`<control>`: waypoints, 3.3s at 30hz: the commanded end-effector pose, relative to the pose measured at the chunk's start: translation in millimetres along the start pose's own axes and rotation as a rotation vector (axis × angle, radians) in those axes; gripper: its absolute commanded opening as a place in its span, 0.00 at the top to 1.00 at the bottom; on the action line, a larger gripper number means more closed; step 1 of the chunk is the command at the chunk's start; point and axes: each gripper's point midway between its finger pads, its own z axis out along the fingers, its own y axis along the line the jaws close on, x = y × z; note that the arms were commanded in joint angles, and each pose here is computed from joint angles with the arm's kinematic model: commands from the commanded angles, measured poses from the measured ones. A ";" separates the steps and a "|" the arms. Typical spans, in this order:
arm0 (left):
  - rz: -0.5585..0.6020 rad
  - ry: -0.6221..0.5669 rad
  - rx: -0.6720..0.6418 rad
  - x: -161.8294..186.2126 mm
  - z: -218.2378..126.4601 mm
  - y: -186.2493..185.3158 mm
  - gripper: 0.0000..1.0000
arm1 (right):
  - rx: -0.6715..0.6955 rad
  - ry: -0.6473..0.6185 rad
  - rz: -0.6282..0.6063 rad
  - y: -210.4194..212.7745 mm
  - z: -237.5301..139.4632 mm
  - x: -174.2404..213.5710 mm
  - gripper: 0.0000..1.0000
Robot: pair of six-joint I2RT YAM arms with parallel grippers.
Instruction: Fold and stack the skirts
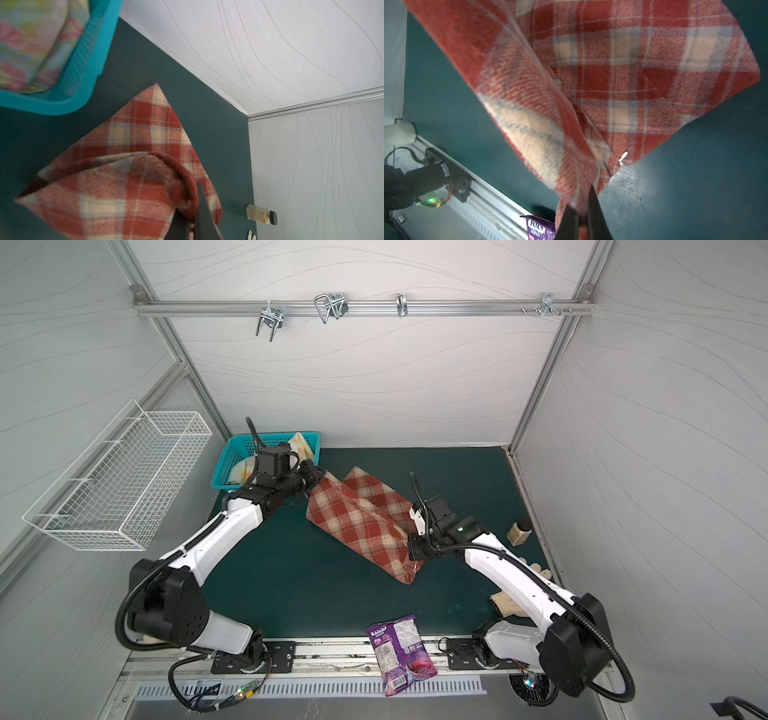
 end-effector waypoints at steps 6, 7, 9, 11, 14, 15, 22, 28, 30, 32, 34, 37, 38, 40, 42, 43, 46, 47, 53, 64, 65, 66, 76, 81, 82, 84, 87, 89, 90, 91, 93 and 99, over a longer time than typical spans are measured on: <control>-0.015 0.023 -0.016 -9.1 68.4 -15.1 1.00 | -0.047 0.001 0.066 -26.7 5.5 -31.8 1.00; -0.025 0.017 -0.024 -11.2 73.8 -13.3 1.00 | -0.042 0.005 0.067 -30.8 7.6 -35.3 1.00; -0.044 0.016 -0.047 -11.0 85.9 -5.9 1.00 | -0.033 0.007 0.076 -38.2 11.0 -43.3 1.00; -0.065 0.015 -0.063 -10.4 98.1 1.3 1.00 | -0.030 0.012 0.085 -44.0 16.2 -50.7 1.00; -0.086 0.023 -0.089 -8.5 114.9 10.6 1.00 | -0.008 0.031 0.088 -54.4 25.4 -58.6 1.00; -0.094 0.021 -0.098 -8.3 119.5 14.4 1.00 | 0.000 0.034 0.091 -58.1 27.9 -61.3 1.00; -0.131 0.003 -0.158 -9.2 141.5 32.6 1.00 | 0.023 0.063 0.140 -81.7 42.6 -69.3 1.00; -0.139 0.020 -0.165 -9.4 156.4 34.6 0.93 | 0.055 0.086 0.168 -97.4 55.4 -66.5 1.00; -0.145 0.022 -0.169 -8.1 158.0 36.4 0.85 | 0.064 0.092 0.172 -100.2 58.1 -66.6 1.00; -0.144 0.028 -0.166 -7.1 159.3 36.4 0.77 | 0.068 0.098 0.173 -101.9 60.4 -68.2 1.00; -0.143 0.034 -0.160 -6.6 159.4 35.1 0.57 | 0.078 0.100 0.175 -104.2 61.9 -69.7 1.00; -0.134 0.031 -0.144 -8.1 156.4 30.4 0.29 | 0.093 0.103 0.179 -107.8 63.6 -71.3 1.00; -0.134 0.030 -0.137 -8.8 154.6 28.2 0.23 | 0.096 0.105 0.180 -108.5 64.7 -71.1 1.00; -0.126 0.028 -0.128 -11.3 150.0 23.3 0.18 | 0.098 0.112 0.187 -111.1 66.1 -70.2 1.00; -0.118 0.022 -0.120 -12.9 143.3 18.2 0.17 | 0.108 0.116 0.195 -114.8 67.5 -69.2 1.00; -0.113 0.018 -0.113 -13.6 139.2 15.2 0.17 | 0.111 0.115 0.200 -116.5 67.8 -69.4 1.00; -0.096 0.018 -0.099 -10.5 127.6 9.2 0.16 | 0.122 0.114 0.212 -122.1 68.1 -70.8 0.98; -0.093 0.021 -0.098 -7.5 123.8 9.5 0.16 | 0.129 0.112 0.212 -124.1 67.6 -71.7 0.97; -0.091 0.016 -0.088 5.8 102.1 16.0 0.16 | 0.172 0.110 0.205 -132.7 65.4 -80.2 0.96; -0.077 0.039 -0.105 36.4 79.4 39.3 0.16 | 0.310 0.052 0.201 -162.5 56.3 -109.9 0.70; -0.074 0.042 -0.108 39.9 76.9 41.5 0.16 | 0.319 0.039 0.204 -165.7 53.8 -115.8 0.64; -0.075 0.046 -0.112 43.7 74.6 45.0 0.16 | 0.328 0.024 0.207 -168.8 50.2 -122.7 0.57; -0.071 0.085 -0.116 71.1 72.9 65.2 0.15 | 0.164 -0.076 0.222 -130.5 12.2 -138.5 0.01; -0.064 0.102 -0.146 80.5 78.9 78.8 0.15 | 0.021 -0.052 0.256 -98.4 20.8 -100.5 0.01; -0.060 0.104 -0.153 81.9 80.2 81.2 0.15 | 0.011 -0.053 0.263 -95.3 23.0 -93.1 0.01; -0.056 0.113 -0.165 85.1 83.6 86.3 0.15 | -0.007 -0.066 0.265 -88.0 24.4 -83.4 0.01; -0.056 0.116 -0.192 89.4 85.8 95.5 0.15 | -0.011 -0.045 0.272 -86.6 32.4 -72.9 0.01; -0.058 0.113 -0.206 92.2 85.8 101.5 0.15 | -0.014 -0.030 0.279 -88.6 39.0 -70.7 0.01; -0.057 0.113 -0.216 94.0 85.7 105.1 0.15 | -0.015 -0.024 0.280 -89.7 41.7 -70.5 0.01; -0.058 0.109 -0.225 94.7 85.0 108.7 0.15 | -0.012 -0.021 0.282 -90.8 44.5 -70.8 0.01; -0.059 0.106 -0.244 98.2 84.1 116.1 0.15 | -0.004 -0.023 0.281 -93.6 47.7 -72.5 0.01; -0.067 0.079 -0.297 104.7 74.7 134.5 0.15 | 0.038 -0.029 0.296 -111.8 56.5 -80.7 0.01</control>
